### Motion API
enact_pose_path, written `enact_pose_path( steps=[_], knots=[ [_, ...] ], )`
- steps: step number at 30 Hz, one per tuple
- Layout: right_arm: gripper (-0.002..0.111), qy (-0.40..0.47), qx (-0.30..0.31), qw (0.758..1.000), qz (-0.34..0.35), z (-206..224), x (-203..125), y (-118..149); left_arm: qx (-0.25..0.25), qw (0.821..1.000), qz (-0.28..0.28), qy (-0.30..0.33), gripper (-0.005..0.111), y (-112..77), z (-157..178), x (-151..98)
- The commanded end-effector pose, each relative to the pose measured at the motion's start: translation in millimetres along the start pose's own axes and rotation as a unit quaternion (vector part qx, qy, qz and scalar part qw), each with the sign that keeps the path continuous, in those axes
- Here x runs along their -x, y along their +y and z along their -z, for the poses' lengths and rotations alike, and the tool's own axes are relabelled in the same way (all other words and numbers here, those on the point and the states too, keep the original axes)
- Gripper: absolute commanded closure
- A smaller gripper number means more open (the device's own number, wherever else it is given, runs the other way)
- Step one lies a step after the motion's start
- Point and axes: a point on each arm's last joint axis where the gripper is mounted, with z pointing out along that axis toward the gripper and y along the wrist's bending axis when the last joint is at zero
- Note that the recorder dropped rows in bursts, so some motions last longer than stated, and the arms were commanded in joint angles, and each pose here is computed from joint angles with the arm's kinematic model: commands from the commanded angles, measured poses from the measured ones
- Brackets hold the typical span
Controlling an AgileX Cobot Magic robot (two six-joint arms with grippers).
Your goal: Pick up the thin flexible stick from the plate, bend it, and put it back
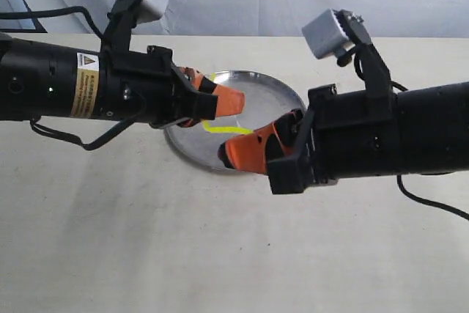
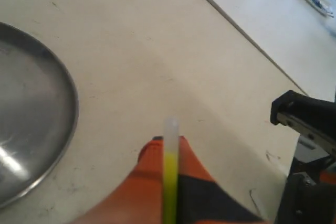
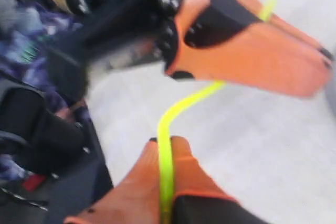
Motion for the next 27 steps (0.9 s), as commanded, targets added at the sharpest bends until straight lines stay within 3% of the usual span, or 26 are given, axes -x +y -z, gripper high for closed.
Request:
enact_pose_path(
  steps=[1,5,8,10,11,13,15,18,20,22,23,25,27],
  knots=[
    [0.109,0.039,-0.084,0.996,-0.005,2.1,-5.9,-15.4,-0.113,0.992,0.047,-0.023,0.107,-22.4,1.3,3.6],
    [0.109,0.075,-0.074,0.994,-0.027,-5.9,-13.9,-20.6,-0.186,0.975,0.053,-0.110,0.107,-35.5,7.6,23.9],
    [0.109,0.084,-0.045,0.994,-0.047,-14.1,-17.0,-21.9,-0.192,0.972,0.013,-0.133,0.107,-39.1,9.1,32.8],
    [0.109,0.077,0.002,0.996,-0.043,-18.7,-16.3,-16.6,-0.165,0.977,-0.021,-0.131,0.107,-35.5,7.3,32.2],
    [0.109,0.052,0.060,0.997,-0.024,-19.7,-11.7,-7.4,-0.117,0.985,-0.062,-0.115,0.107,-27.9,4.1,28.8],
    [0.109,0.005,0.114,0.993,-0.019,-16.8,-2.6,3.0,-0.034,0.991,-0.114,-0.065,0.107,-12.8,0.2,19.5],
    [0.109,-0.017,0.094,0.995,-0.010,-11.1,2.6,5.1,0.015,0.990,-0.135,-0.025,0.107,-2.7,-0.8,12.0],
    [0.109,-0.035,0.002,0.999,-0.001,3.3,7.8,2.3,0.031,0.988,-0.147,0.020,0.107,1.5,-0.7,4.2],
    [0.109,-0.026,-0.076,0.997,0.014,12.9,6.8,-4.3,0.013,0.995,-0.100,0.019,0.107,-2.5,-0.4,4.0],
    [0.109,0.001,-0.131,0.991,0.023,16.2,2.2,-13.1,-0.066,0.996,-0.055,-0.007,0.107,-18.3,0.5,10.9],
    [0.109,0.023,-0.142,0.990,0.007,13.4,-2.1,-18.0,-0.130,0.990,-0.032,-0.043,0.107,-30.8,3.4,19.9],
    [0.109,0.050,-0.129,0.990,-0.023,2.7,-8.5,-24.1,-0.193,0.975,-0.032,-0.100,0.107,-44.1,9.2,34.9],
    [0.109,0.066,-0.088,0.993,-0.044,-8.2,-12.9,-24.7,-0.186,0.972,-0.075,-0.122,0.107,-44.9,9.7,41.2]
  ],
)
